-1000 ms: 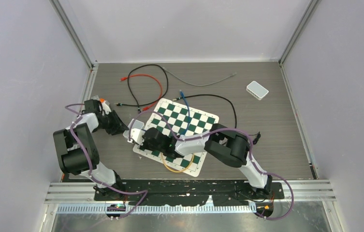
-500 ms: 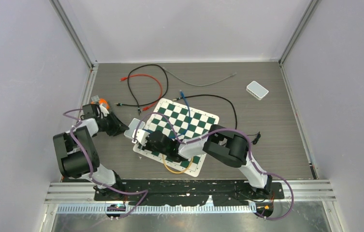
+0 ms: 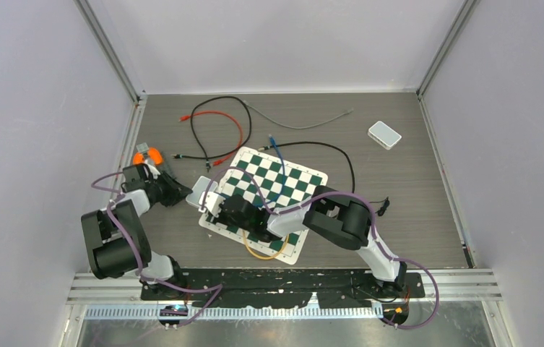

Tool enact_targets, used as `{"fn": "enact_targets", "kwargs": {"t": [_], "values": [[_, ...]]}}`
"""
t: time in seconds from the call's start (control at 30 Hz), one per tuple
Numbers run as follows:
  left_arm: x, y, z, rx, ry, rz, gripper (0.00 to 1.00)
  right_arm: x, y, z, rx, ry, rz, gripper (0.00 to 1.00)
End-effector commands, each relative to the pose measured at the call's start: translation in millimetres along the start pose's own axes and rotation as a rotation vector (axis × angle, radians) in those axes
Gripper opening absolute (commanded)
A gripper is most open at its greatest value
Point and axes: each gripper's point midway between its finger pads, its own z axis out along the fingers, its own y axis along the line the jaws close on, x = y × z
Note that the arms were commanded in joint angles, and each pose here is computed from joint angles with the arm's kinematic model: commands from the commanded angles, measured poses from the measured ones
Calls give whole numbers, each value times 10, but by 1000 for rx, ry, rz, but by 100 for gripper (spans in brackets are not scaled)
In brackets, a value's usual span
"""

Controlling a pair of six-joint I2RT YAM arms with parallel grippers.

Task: Insert the plug into the switch port
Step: Insert the connector into the switch port.

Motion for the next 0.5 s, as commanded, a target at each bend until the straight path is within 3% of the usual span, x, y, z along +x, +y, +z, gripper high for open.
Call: {"fn": "enact_targets", "kwargs": {"t": [0.0,0.23,0.47], "values": [[940,-244,-334,73,379,-277,10,-464,-239,36,40,-208,7,5],[441,-301,-516,40,211,-234,34,-581,-288,-146,19,-259,-43,5],[295,-356,-652,21,156,-130,60,-613,-329,-209,31,-274,-73,5]]}}
